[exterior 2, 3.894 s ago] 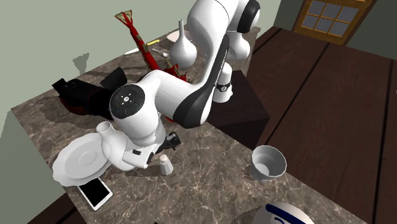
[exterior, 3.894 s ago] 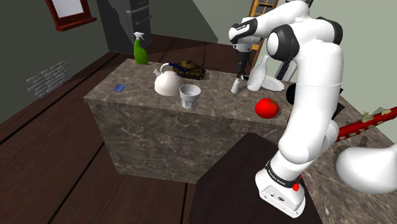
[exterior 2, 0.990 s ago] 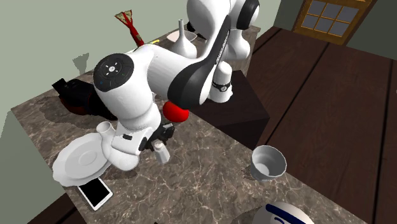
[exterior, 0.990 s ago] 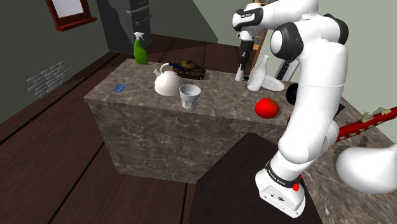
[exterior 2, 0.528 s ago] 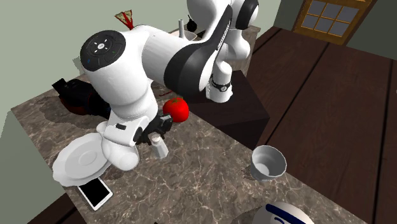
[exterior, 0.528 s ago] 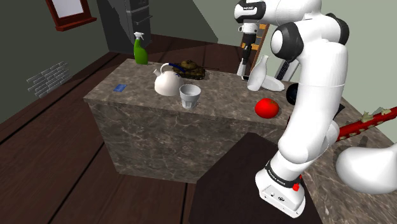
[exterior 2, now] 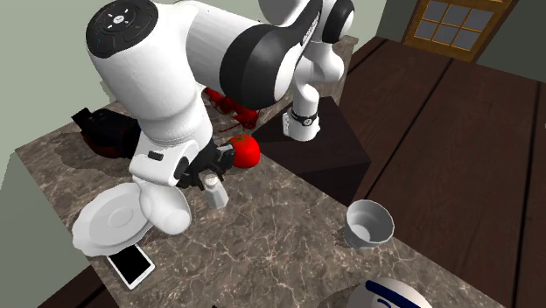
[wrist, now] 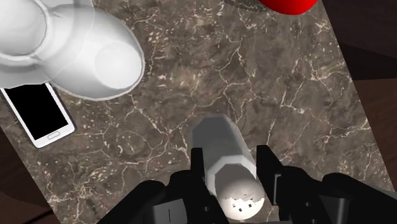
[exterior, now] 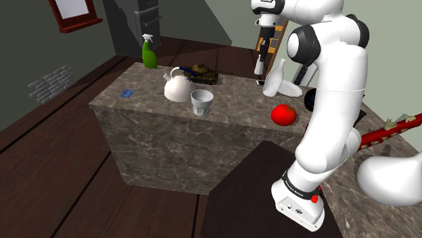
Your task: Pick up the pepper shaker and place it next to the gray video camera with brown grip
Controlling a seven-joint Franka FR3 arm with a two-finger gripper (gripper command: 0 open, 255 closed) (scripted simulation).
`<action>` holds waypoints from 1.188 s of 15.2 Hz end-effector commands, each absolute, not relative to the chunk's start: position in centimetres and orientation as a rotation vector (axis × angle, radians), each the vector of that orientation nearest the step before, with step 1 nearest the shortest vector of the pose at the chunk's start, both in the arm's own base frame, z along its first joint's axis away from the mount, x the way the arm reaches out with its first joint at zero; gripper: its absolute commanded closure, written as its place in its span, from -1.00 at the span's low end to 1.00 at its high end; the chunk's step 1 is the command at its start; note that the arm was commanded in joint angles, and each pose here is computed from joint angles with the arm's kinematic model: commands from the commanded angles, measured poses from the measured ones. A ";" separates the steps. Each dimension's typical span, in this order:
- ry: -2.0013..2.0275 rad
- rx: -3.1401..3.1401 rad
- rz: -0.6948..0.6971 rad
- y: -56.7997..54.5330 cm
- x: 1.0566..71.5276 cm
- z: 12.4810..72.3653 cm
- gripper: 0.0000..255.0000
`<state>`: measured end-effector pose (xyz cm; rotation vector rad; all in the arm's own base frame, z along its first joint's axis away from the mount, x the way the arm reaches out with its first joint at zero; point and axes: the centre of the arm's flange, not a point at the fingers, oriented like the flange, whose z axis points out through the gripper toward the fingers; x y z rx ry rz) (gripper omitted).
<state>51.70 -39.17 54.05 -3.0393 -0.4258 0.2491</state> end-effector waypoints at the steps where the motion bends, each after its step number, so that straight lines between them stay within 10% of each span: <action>1: -0.426 -3.039 0.249 -39.2 51.6 55.1 1.00; 18: -0.426 -3.039 0.249 -41.1 37.2 57.9 1.00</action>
